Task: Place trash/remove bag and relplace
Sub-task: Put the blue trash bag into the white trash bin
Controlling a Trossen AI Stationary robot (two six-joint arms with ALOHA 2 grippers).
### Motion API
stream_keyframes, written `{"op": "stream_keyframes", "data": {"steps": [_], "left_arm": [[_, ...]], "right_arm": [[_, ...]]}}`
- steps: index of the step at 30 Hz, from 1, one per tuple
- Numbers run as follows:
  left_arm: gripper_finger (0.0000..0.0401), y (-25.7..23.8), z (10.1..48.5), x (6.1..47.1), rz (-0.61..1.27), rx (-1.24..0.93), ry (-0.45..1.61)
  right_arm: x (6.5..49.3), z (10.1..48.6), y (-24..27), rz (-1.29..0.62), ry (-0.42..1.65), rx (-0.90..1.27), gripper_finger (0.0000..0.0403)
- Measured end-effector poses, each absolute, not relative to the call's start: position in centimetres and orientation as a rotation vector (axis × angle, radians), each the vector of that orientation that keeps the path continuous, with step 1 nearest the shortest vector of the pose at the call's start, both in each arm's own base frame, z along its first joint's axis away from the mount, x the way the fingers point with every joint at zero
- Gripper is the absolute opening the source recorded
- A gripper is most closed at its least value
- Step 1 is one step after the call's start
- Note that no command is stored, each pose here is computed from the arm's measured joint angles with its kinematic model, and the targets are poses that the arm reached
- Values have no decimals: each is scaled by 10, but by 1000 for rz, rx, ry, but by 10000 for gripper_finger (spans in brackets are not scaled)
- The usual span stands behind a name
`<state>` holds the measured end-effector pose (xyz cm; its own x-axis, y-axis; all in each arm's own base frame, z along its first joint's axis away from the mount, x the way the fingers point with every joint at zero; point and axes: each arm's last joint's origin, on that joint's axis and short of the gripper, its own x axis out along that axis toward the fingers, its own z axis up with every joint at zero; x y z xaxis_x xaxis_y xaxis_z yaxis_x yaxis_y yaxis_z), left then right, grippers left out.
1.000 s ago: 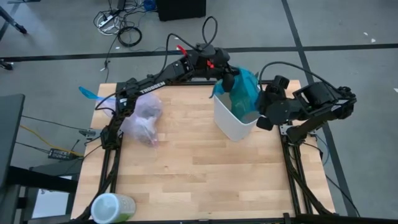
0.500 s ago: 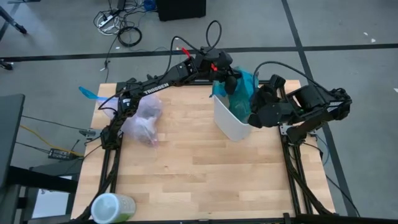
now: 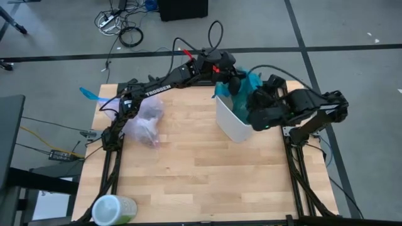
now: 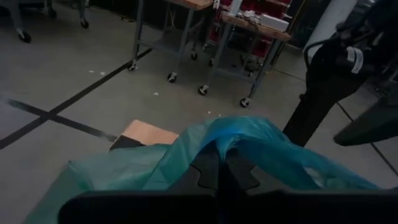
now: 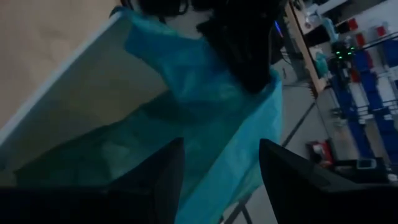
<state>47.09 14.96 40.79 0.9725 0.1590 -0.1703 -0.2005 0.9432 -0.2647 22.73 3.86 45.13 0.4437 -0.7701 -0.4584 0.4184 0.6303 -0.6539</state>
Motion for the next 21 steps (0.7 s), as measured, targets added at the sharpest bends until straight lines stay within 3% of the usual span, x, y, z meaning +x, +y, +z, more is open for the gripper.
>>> {"op": "stream_keyframes", "data": {"steps": [5, 13, 21], "left_arm": [[3, 146, 407, 472, 160, -281, 159], [3, 146, 406, 472, 130, -285, 172], [3, 144, 406, 472, 105, -289, 179]], "right_arm": [[237, 447, 34, -834, 828, -527, 186], [236, 448, 24, -872, 835, -512, 128], [235, 448, 10, -876, 870, -440, 30]]}}
